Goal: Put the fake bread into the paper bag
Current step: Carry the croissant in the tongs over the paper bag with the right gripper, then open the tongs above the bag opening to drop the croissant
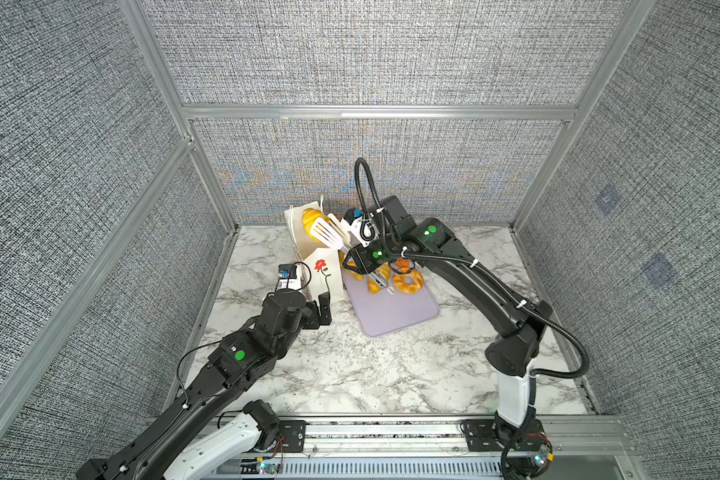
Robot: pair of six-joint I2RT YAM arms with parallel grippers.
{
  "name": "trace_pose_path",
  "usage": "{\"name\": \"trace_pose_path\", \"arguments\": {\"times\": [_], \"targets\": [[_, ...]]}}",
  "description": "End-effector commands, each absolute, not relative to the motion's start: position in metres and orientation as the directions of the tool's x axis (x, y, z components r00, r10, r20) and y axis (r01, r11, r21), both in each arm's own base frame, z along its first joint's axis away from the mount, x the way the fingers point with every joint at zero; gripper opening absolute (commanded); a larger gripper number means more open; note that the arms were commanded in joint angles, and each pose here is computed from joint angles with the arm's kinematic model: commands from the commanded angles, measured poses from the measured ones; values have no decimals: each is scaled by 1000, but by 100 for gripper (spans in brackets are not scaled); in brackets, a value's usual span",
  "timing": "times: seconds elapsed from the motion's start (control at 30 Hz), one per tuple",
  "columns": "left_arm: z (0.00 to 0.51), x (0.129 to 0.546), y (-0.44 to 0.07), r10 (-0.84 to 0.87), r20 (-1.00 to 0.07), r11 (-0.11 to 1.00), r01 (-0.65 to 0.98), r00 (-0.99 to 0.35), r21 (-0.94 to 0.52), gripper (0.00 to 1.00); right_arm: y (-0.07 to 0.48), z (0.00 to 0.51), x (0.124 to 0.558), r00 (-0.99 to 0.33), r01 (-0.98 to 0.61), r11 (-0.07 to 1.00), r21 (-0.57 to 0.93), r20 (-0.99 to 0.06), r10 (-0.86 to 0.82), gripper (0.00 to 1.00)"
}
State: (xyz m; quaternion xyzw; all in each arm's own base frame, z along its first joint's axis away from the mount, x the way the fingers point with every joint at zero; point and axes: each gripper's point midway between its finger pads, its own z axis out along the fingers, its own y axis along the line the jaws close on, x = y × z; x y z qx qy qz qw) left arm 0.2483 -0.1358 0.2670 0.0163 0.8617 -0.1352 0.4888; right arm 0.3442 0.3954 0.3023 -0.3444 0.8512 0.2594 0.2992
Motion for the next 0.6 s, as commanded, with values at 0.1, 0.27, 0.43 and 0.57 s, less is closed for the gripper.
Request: {"name": "trace_pose_path", "arguments": {"times": [0.1, 0.27, 0.43, 0.57], "targets": [[273, 247, -128, -122, -855, 964, 146, -504, -224, 100, 399, 296, 357, -580, -732, 653, 197, -683, -444, 44], [273, 242, -121, -138, -852, 965, 126, -505, -231, 100, 399, 289, 364, -574, -720, 676, 155, -681, -455, 45], [269, 242, -123, -126, -843, 965, 133, -524, -227, 100, 399, 280, 369, -574, -709, 695, 117, -669, -473, 47], [268, 245, -131, -113, -842, 960, 159, -527, -229, 99, 400, 278, 373, -575, -702, 704, 106, -667, -474, 48]]}}
